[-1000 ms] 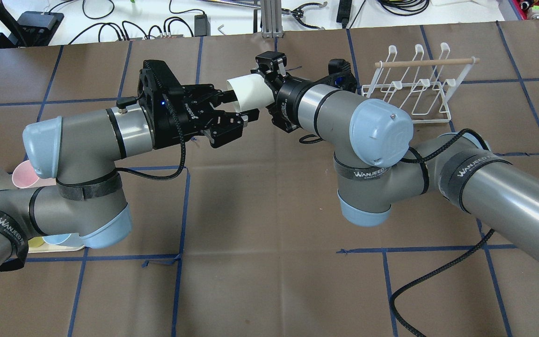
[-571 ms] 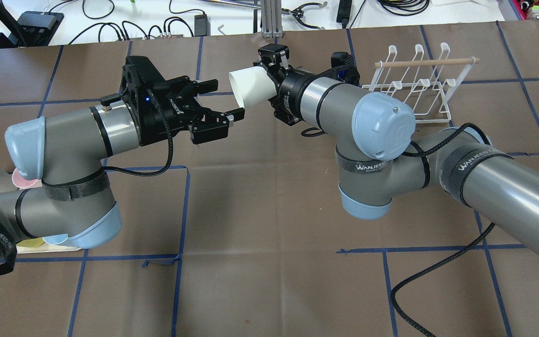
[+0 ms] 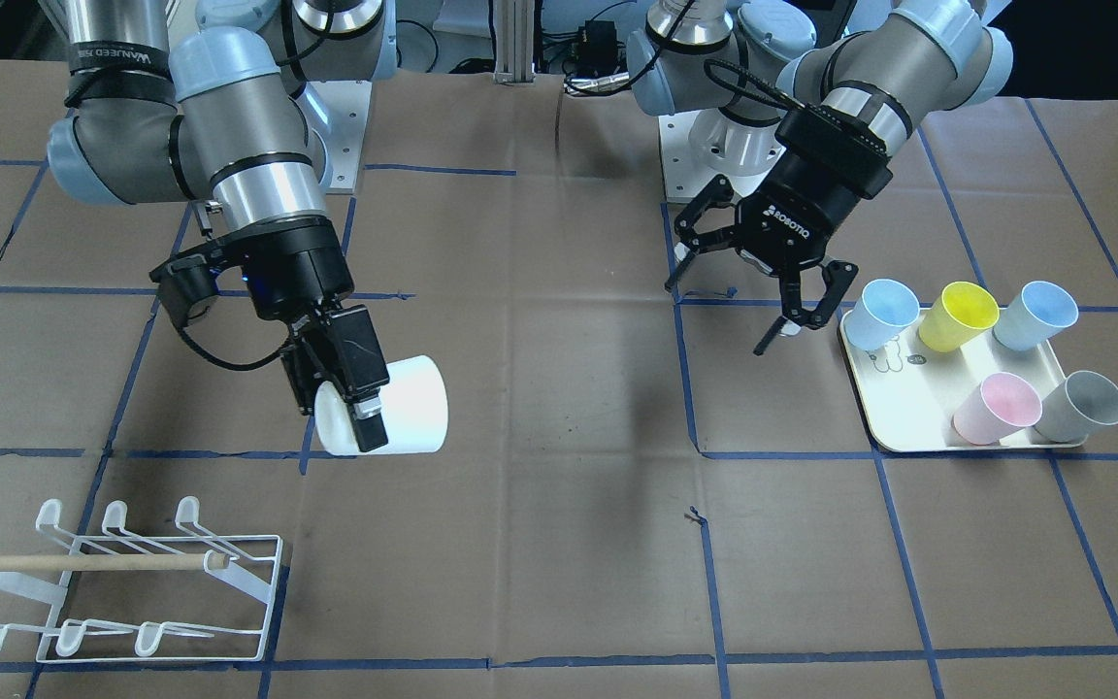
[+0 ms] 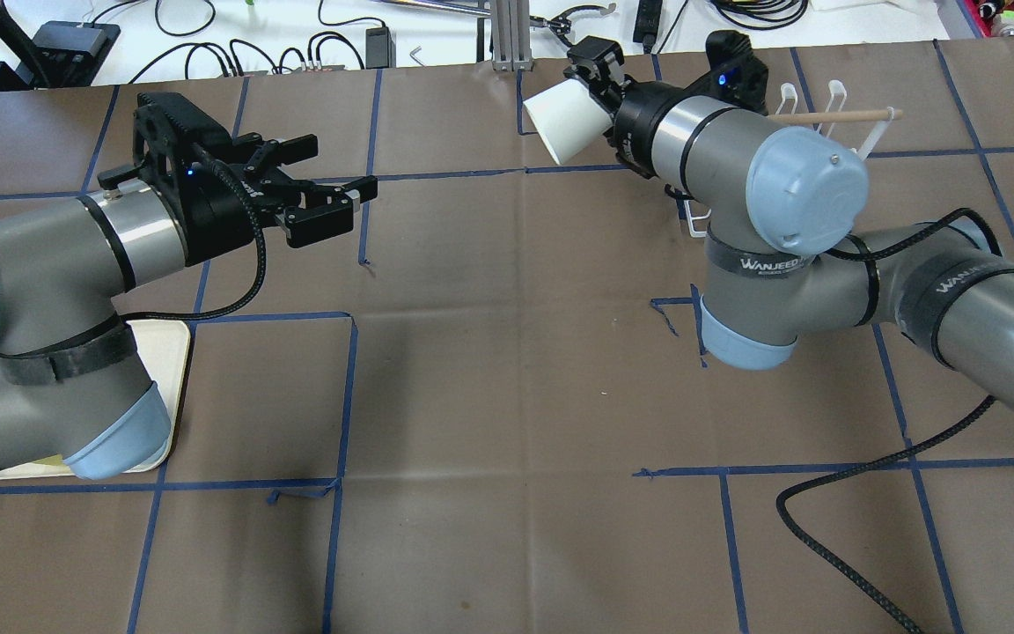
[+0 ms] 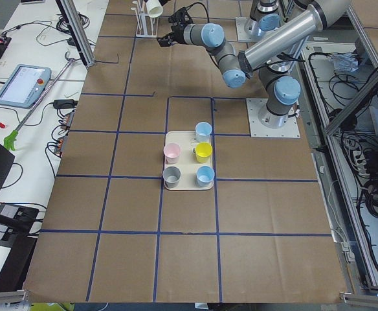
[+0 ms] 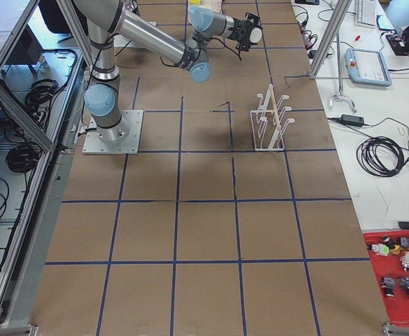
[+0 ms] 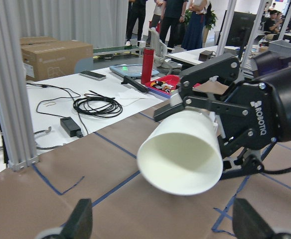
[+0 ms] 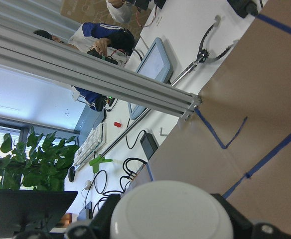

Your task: Transfer IKEA cup to right arm and place on rack

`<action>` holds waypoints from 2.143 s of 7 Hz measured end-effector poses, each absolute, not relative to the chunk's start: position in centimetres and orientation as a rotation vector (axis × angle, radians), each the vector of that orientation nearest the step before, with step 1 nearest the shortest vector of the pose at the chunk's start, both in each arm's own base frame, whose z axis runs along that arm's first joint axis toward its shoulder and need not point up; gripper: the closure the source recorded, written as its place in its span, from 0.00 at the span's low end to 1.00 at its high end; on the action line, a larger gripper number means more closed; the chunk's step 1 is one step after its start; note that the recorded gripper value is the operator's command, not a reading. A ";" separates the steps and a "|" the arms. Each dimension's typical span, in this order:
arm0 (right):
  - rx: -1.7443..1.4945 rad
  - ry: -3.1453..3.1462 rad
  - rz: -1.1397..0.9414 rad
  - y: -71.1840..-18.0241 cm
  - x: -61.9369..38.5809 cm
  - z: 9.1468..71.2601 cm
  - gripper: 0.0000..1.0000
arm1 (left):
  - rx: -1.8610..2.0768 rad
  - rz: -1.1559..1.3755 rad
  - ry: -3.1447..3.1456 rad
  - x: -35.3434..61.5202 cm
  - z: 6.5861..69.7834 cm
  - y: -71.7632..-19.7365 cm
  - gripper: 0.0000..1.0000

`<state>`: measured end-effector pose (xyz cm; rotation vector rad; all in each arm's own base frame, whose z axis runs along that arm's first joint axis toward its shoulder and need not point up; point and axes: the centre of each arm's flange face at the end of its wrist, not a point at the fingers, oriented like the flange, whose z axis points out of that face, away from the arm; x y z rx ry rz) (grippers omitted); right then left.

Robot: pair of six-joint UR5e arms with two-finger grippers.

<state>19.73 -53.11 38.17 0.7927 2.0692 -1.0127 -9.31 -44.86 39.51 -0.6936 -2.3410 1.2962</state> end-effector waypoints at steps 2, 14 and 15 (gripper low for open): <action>0.640 2.236 -1.265 -55.3 17.3 38.5 0.89 | -0.556 1.113 -2.667 -6.8 41.9 -45.9 0.01; 0.157 2.682 -1.692 -69.0 7.0 29.6 0.90 | -0.070 0.080 -3.145 -11.1 48.0 -49.2 0.01; 0.162 2.689 -1.679 -68.7 7.1 29.2 0.90 | -0.079 0.046 -3.161 -10.4 46.8 -48.2 0.01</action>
